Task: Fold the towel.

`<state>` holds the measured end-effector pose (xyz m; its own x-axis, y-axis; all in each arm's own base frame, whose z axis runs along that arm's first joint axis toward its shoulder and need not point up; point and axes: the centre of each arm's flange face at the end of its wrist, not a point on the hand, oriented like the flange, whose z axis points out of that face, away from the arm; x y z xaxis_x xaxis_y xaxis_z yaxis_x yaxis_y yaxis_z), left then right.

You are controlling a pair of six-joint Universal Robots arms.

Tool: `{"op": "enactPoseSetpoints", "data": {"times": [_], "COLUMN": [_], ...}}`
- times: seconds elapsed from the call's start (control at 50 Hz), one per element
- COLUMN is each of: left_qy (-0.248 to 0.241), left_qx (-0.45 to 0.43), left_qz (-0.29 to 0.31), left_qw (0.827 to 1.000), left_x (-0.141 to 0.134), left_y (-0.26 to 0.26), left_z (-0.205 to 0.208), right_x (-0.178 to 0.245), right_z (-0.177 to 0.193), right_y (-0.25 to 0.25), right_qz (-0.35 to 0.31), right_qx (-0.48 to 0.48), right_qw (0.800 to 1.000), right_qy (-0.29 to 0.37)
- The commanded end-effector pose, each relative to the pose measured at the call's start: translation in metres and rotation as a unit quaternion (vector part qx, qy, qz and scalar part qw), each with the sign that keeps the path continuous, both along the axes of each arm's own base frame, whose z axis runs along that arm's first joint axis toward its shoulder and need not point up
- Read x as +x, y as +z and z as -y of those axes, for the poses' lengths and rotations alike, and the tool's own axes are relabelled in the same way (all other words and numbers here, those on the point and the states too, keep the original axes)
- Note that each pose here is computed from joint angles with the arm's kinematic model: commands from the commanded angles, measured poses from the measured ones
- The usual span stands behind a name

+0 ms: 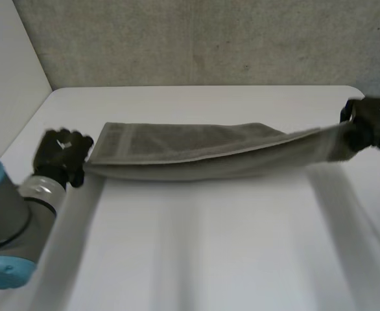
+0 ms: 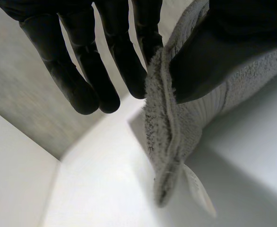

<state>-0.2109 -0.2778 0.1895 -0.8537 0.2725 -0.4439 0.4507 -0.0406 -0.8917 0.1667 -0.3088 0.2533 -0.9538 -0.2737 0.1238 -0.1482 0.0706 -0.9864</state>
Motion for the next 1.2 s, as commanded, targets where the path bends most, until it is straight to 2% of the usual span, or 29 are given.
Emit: {"op": "enactPoseSetpoints", "data": {"times": [0.02,0.16,0.3,0.42,0.48,0.52,0.54,0.58,0.6,0.62,0.64,0.66,0.68,0.7,0.72,0.74,0.76,0.8,0.84,0.86,0.88,0.92,0.94,0.96,0.98,1.04,1.06,1.1,1.2], "left_qy": [-0.008,-0.036,-0.043,-0.043,-0.044,-0.043,-0.043,-0.039,-0.038,-0.038,-0.035,-0.022,-0.022,-0.008,-0.008,0.0,0.0,-0.005,-0.008,-0.008,-0.012,-0.017,-0.021,-0.027,-0.027,-0.038,-0.038,-0.045,-0.05], "left_qx": [-0.12,-0.139,-0.139,-0.069,-0.041,-0.032,-0.032,-0.055,-0.087,-0.087,-0.127,-0.178,-0.179,-0.227,-0.228,-0.269,-0.27,-0.33,-0.338,-0.338,-0.325,-0.305,-0.282,-0.256,-0.256,-0.19,-0.189,-0.156,-0.119], "left_qz": [-0.035,-0.039,-0.037,-0.019,-0.012,-0.009,-0.003,0.01,0.019,0.019,0.015,0.0,0.0,-0.022,-0.022,-0.051,-0.052,-0.121,-0.139,-0.139,-0.144,-0.144,-0.137,-0.129,-0.129,-0.107,-0.107,-0.094,-0.081], "left_qw": [0.992,0.989,0.989,0.996,0.998,0.999,0.999,0.998,0.995,0.995,0.991,0.984,0.984,0.974,0.973,0.962,0.962,0.936,0.931,0.931,0.935,0.941,0.949,0.958,0.958,0.975,0.975,0.982,0.988], "left_x": [0.004,0.007,0.005,-0.008,-0.016,-0.02,-0.023,-0.028,-0.033,-0.033,-0.036,-0.037,-0.037,-0.036,-0.036,-0.038,-0.038,-0.04,-0.037,-0.037,-0.036,-0.035,-0.036,-0.036,-0.036,-0.033,-0.033,-0.024,-0.012], "left_y": [0.093,0.148,0.161,0.121,0.101,0.093,0.089,0.096,0.11,0.11,0.131,0.157,0.158,0.181,0.182,0.2,0.201,0.23,0.235,0.235,0.228,0.216,0.199,0.181,0.181,0.133,0.132,0.099,0.046], "left_z": [-0.024,-0.052,-0.048,0.001,0.028,0.043,0.058,0.074,0.085,0.085,0.092,0.097,0.097,0.099,0.099,0.098,0.098,0.088,0.084,0.084,0.081,0.079,0.077,0.076,0.076,0.065,0.065,0.053,0.036], "right_x": [0.003,0.007,0.011,0.037,0.043,0.051,0.051,0.057,0.057,0.061,0.065,0.065,0.067,0.067,0.068,0.068,0.067,0.065,0.064,0.064,0.064,0.064,0.064,0.061,0.061,0.065,0.065,0.063,0.044], "right_z": [-0.032,-0.046,-0.035,-0.011,-0.003,0.021,0.021,0.051,0.051,0.063,0.07,0.07,0.077,0.077,0.078,0.075,0.067,0.059,0.055,0.054,0.054,0.054,0.054,0.054,0.054,0.042,0.042,0.04,0.028], "right_y": [0.082,0.12,0.122,0.086,0.075,0.057,0.057,0.067,0.067,0.08,0.096,0.096,0.108,0.108,0.123,0.138,0.15,0.158,0.157,0.147,0.147,0.121,0.121,0.106,0.106,0.057,0.056,0.041,-0.015], "right_qz": [-0.037,-0.058,-0.136,-0.165,-0.18,-0.216,-0.217,-0.214,-0.214,-0.203,-0.189,-0.189,-0.171,-0.171,-0.155,-0.138,-0.129,-0.126,-0.13,-0.137,-0.137,-0.147,-0.147,-0.154,-0.154,-0.162,-0.162,-0.163,-0.167], "right_qx": [-0.084,-0.085,-0.074,-0.033,-0.024,-0.026,-0.026,-0.097,-0.097,-0.152,-0.217,-0.217,-0.278,-0.278,-0.338,-0.388,-0.419,-0.426,-0.416,-0.39,-0.389,-0.325,-0.325,-0.288,-0.288,-0.196,-0.196,-0.174,-0.085], "right_qw": [0.995,0.993,0.985,0.98,0.977,0.972,0.972,0.971,0.971,0.967,0.958,0.958,0.945,0.945,0.928,0.911,0.898,0.894,0.899,0.91,0.91,0.934,0.934,0.945,0.945,0.965,0.965,0.967,0.973], "right_qy": [0.036,0.059,0.071,0.107,0.109,0.092,0.092,0.054,0.054,0.033,0.015,0.015,-0.003,-0.004,-0.023,-0.036,-0.044,-0.047,-0.044,-0.033,-0.033,-0.01,-0.01,0.002,0.003,0.07,0.07,0.09,0.137]}}
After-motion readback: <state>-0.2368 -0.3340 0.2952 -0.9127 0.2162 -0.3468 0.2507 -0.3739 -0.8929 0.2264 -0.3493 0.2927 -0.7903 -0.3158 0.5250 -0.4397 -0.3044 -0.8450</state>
